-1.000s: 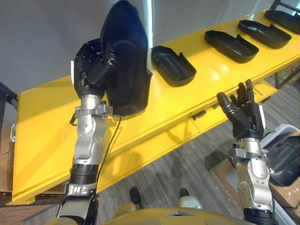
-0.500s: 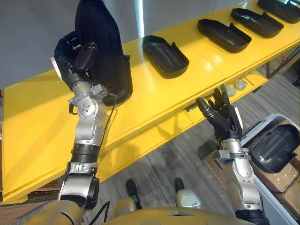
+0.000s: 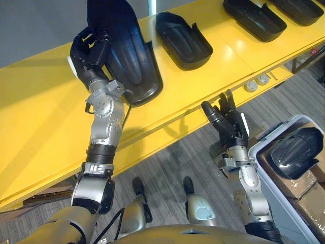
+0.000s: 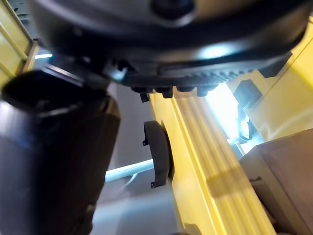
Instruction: Walk over and take three plastic housings, then place them on the shelf
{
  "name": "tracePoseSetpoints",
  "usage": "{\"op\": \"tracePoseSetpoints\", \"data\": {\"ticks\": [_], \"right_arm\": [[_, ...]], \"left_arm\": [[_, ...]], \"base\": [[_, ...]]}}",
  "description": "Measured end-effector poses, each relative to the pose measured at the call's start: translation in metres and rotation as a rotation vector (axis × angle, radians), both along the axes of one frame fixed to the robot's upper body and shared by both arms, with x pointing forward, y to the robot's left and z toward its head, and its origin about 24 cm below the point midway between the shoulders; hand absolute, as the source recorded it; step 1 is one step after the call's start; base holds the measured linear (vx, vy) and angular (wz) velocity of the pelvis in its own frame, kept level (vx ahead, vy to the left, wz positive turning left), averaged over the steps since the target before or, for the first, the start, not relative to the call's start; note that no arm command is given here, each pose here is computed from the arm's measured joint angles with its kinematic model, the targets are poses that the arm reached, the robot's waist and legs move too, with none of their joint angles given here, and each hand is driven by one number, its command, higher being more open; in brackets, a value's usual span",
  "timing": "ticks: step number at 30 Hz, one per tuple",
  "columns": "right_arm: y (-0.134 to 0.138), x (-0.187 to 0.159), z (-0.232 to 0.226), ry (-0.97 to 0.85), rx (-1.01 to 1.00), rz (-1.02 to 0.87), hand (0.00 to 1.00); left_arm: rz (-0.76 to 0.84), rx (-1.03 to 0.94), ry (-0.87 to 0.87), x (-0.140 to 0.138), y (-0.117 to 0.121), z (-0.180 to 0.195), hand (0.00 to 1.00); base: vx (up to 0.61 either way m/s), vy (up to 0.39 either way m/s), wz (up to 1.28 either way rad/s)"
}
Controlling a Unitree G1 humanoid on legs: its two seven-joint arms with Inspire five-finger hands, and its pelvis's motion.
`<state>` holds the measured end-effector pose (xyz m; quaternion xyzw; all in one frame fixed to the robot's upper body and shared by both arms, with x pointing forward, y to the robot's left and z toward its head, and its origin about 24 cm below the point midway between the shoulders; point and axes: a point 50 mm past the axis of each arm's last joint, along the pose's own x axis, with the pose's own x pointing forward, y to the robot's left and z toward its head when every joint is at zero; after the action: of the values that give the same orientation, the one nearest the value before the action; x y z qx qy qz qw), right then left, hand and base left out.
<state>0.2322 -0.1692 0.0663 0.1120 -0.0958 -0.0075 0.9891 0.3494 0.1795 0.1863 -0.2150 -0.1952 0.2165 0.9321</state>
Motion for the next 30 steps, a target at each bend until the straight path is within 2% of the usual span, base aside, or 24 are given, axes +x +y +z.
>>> {"op": "tracePoseSetpoints", "data": {"ticks": [4,13,14,30], "right_arm": [[0.005,0.002,0.002,-0.004,0.006,0.005,1.00],[0.004,0.009,0.007,-0.020,0.008,-0.025,1.00],[0.003,0.010,0.009,-0.026,0.005,-0.032,1.00],[0.001,0.014,0.010,-0.024,0.001,-0.037,1.00]], "left_arm": [[-0.033,0.049,0.132,0.009,-0.008,-0.019,0.00],[-0.050,0.091,0.113,0.016,-0.013,-0.004,0.00],[-0.047,0.090,0.105,0.017,-0.014,0.000,1.00],[0.043,0.181,0.139,0.022,-0.013,0.009,1.00]], "base": [[0.00,0.000,0.00],[0.00,-0.003,0.01],[-0.04,-0.022,0.06],[0.00,-0.002,0.00]]}}
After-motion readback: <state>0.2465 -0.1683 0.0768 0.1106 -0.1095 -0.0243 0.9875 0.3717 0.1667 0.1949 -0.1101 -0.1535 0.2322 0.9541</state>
